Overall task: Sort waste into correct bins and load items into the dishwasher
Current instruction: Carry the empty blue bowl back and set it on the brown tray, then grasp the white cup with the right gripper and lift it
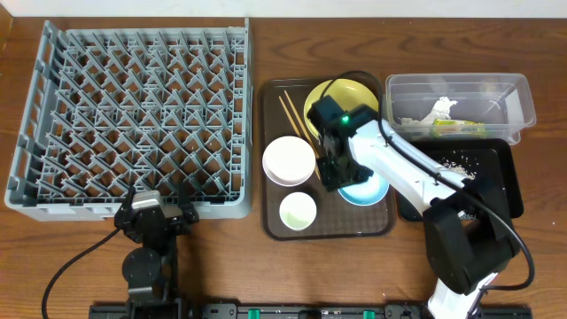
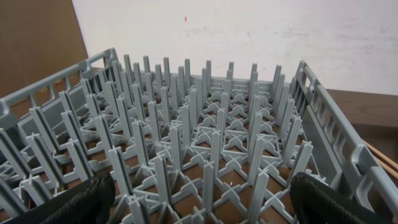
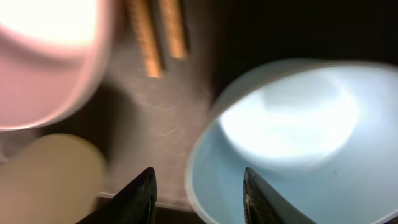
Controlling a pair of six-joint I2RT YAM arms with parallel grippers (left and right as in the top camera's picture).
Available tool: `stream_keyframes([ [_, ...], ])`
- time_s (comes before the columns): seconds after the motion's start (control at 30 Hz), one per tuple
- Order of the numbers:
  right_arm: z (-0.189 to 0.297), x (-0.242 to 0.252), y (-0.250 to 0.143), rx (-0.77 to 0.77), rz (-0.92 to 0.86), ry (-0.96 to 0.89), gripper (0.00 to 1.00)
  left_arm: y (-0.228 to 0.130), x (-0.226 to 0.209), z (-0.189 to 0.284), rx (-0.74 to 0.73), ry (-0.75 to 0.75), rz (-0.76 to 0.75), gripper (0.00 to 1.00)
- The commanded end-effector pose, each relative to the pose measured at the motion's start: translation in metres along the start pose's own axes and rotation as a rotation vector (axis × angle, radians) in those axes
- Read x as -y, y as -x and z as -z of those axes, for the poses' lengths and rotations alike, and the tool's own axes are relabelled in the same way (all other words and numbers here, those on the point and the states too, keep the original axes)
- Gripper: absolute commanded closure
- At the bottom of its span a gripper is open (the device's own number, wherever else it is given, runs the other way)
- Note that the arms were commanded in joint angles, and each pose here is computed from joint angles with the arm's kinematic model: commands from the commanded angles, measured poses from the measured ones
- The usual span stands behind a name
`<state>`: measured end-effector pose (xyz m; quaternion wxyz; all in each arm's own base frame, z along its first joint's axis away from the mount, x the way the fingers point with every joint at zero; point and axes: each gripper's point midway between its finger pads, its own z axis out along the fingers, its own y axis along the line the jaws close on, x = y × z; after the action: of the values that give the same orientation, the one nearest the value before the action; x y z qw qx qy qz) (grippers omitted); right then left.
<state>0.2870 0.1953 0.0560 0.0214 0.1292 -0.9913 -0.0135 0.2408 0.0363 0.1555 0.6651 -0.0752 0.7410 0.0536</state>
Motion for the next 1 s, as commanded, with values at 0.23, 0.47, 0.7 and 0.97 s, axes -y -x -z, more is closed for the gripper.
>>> stream_keyframes([
  [0.23,0.109,-0.044,0.037,0.158,0.227,0.231,0.41,-0.018,-0.001,-0.002,-0.041,0.004,-0.018,0.09],
  [0.47,0.061,-0.063,-0.007,-0.003,0.280,0.198,0.46,-0.018,-0.001,-0.002,-0.041,0.004,-0.018,0.09],
  [0.7,0.021,-0.061,-0.041,-0.123,0.272,0.164,0.53,-0.018,-0.001,-0.002,-0.041,0.004,-0.018,0.09],
  [0.97,0.011,-0.066,-0.037,-0.092,0.262,0.172,0.62,-0.018,-0.001,-0.002,-0.040,0.004,-0.018,0.09],
])
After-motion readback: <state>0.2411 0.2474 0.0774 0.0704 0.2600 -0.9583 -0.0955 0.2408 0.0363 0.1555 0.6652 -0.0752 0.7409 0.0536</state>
